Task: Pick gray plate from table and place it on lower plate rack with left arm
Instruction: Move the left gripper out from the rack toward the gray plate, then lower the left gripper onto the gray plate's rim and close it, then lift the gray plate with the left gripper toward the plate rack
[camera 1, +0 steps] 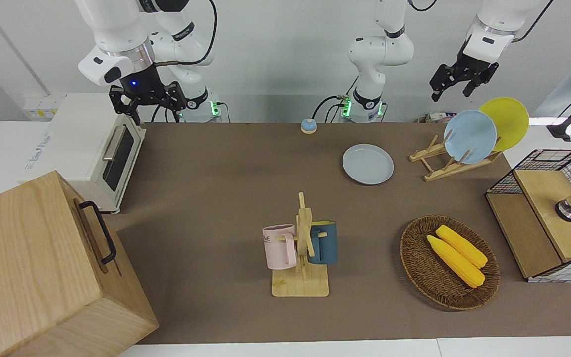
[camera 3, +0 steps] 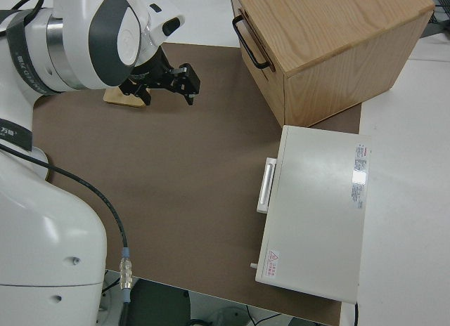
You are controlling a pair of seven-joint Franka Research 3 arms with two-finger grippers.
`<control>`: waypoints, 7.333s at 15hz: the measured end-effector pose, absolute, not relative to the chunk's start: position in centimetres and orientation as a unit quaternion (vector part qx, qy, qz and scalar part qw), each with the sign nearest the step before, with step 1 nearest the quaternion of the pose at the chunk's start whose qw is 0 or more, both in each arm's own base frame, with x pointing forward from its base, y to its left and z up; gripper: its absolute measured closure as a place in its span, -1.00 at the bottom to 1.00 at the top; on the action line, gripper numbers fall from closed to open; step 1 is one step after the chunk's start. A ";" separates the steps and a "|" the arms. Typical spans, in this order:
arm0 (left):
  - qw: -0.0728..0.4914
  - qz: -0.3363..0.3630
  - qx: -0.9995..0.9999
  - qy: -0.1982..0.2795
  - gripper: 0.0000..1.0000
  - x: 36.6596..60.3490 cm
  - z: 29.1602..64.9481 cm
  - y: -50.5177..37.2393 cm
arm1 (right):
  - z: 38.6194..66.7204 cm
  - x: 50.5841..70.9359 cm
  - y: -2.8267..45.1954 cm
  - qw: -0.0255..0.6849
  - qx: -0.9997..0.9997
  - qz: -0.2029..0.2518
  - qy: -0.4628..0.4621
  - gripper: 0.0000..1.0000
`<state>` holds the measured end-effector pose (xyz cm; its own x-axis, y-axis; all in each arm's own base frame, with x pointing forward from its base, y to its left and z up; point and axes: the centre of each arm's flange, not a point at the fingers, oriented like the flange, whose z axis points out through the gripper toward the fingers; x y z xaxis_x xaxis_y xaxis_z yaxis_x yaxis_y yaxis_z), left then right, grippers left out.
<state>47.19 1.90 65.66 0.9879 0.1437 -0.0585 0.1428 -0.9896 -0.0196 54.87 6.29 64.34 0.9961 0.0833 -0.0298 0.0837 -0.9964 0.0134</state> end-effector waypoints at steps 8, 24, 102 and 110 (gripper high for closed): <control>0.008 0.031 -0.997 -0.072 -0.99 48.2 62.0 1.9 | 64.3 54.9 6.3 0.007 0.999 -0.015 0.042 -0.97; -0.009 0.022 -0.997 -0.080 -0.99 49.1 52.6 1.1 | 64.3 54.9 6.3 0.007 0.999 -0.015 0.042 -0.97; 0.125 0.164 -0.969 -0.136 0.99 49.1 46.3 4.5 | 64.3 54.9 6.3 0.007 0.999 -0.015 0.042 -0.97; 0.308 0.154 -0.933 -0.106 0.99 48.8 48.0 3.9 | 64.3 54.9 6.3 0.007 0.999 -0.015 0.042 -0.97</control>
